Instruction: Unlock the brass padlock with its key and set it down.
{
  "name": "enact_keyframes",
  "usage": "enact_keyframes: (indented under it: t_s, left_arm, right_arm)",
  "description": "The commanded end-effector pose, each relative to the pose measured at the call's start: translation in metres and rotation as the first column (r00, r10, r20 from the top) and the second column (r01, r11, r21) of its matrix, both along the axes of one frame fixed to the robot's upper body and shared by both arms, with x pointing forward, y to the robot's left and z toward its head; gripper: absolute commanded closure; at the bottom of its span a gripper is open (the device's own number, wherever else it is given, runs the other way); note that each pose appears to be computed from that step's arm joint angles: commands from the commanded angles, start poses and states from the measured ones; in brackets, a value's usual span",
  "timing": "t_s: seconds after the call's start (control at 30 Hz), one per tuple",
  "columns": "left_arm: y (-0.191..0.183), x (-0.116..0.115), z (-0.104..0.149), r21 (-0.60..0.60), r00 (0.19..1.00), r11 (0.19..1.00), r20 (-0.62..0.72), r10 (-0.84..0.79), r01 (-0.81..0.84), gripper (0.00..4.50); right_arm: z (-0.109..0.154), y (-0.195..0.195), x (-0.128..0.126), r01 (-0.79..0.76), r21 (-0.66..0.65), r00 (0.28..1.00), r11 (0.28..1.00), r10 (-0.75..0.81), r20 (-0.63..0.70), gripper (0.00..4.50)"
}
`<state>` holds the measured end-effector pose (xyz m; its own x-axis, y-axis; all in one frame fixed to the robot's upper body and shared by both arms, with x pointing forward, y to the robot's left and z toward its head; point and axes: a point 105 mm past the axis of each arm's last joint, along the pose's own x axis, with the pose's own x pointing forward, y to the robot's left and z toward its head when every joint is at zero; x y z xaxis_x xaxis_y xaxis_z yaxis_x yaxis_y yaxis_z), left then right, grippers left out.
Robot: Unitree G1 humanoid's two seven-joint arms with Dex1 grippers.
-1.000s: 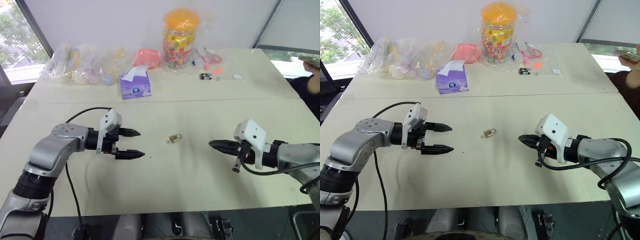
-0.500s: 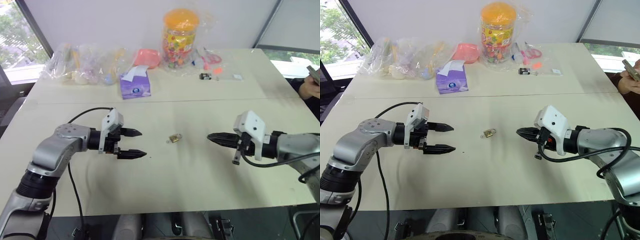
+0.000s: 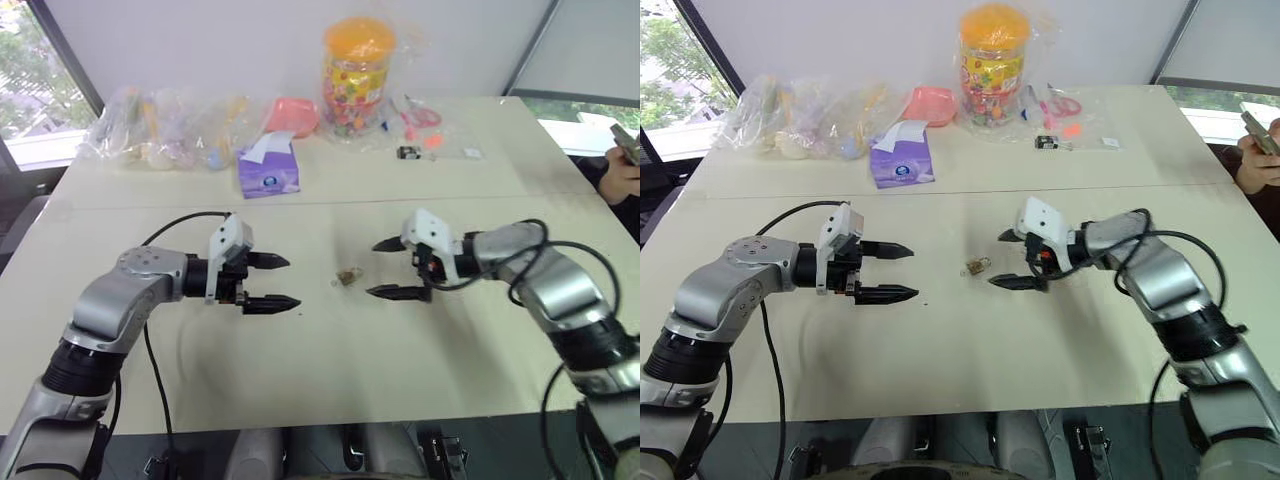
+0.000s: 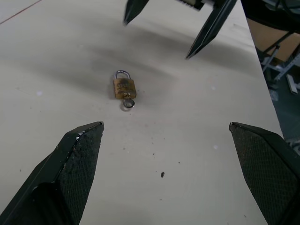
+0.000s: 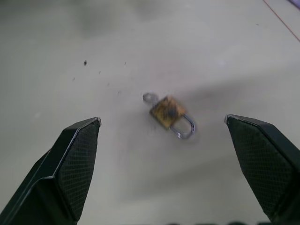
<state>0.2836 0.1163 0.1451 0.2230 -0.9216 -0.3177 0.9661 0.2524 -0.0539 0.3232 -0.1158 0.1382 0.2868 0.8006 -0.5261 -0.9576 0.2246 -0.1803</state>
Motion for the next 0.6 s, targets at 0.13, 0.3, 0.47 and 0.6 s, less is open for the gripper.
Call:
enact_keyframes:
  t_s: [0.13, 0.3, 0.47, 0.6]
  left_arm:
    - [-0.002, -0.005, 0.008, 0.001, 0.999, 1.000, 0.042, -0.003, 0.003, 0.00]
    - [-0.003, -0.004, 0.009, 0.001, 0.999, 1.000, 0.049, 0.010, -0.010, 0.00]
    - [0.001, -0.006, 0.009, 0.006, 0.999, 1.000, 0.049, 0.023, -0.023, 0.00]
    - [0.001, -0.006, 0.007, 0.010, 0.999, 1.000, 0.047, 0.027, -0.028, 0.00]
  right_arm:
    - [-0.016, 0.006, 0.021, -0.046, -0.090, 0.999, 0.995, 0.048, 0.025, 0.04]
    - [-0.035, 0.007, 0.028, -0.065, -0.129, 0.998, 0.990, 0.066, 0.004, 0.04]
    - [-0.043, 0.014, 0.029, -0.083, -0.122, 0.997, 0.989, 0.082, -0.010, 0.04]
    - [-0.047, 0.023, 0.030, -0.100, -0.128, 0.995, 0.987, 0.100, -0.005, 0.04]
